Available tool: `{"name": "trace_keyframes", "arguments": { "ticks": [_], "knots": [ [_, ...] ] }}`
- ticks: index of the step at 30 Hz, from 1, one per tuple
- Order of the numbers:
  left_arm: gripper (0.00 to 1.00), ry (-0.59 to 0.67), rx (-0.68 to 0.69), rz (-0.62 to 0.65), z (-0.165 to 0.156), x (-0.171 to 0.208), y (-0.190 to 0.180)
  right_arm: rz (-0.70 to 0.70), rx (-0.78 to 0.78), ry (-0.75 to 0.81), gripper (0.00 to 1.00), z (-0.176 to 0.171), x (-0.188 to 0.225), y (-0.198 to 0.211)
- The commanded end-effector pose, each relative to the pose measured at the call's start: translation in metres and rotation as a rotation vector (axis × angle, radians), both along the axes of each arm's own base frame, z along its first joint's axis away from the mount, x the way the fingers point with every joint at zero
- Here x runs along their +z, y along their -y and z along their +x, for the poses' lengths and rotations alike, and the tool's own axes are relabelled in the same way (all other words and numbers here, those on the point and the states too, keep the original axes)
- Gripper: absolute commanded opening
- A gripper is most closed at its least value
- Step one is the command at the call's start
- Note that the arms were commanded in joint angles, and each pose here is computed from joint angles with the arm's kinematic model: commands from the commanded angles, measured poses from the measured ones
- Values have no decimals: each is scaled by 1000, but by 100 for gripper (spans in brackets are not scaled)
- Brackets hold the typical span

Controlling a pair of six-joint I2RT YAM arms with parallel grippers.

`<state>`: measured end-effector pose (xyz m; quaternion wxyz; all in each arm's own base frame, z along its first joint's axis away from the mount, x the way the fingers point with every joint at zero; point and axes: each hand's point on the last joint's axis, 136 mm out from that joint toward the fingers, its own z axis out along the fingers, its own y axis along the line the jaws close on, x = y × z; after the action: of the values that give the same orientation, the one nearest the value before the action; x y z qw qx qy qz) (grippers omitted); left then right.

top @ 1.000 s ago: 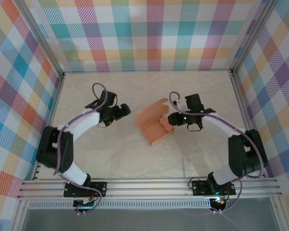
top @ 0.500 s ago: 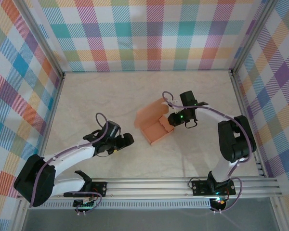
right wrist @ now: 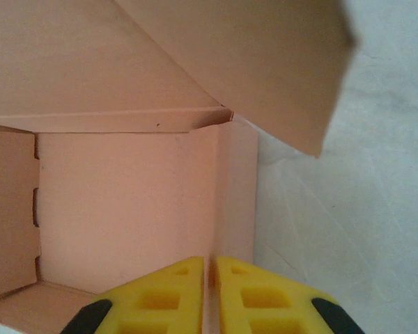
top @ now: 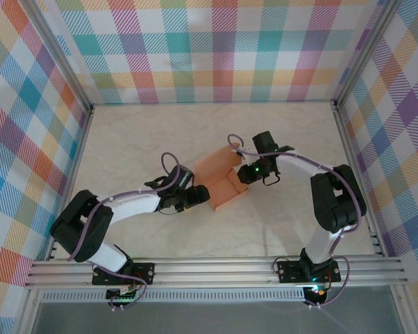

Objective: Fold the paper box

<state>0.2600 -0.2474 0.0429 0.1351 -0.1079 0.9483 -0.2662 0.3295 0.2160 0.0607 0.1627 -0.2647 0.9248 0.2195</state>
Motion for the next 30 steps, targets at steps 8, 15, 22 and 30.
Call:
{"name": "trace_keyframes", "arguments": {
  "ticks": [8,15,22,30],
  "knots": [
    [51,16,-56,-30,7,2,24,-163,-9,-81,12,-17,-28,0],
    [49,-19,-53,-1,7,-8,23,-186,2,-71,12,-21,-27,-3],
    [44,-85,-35,61,-2,-25,12,-144,3,-22,12,-14,-6,-9],
    [43,-171,-20,141,-13,-47,0,-56,-34,104,27,-3,32,-13]
  ]
}}
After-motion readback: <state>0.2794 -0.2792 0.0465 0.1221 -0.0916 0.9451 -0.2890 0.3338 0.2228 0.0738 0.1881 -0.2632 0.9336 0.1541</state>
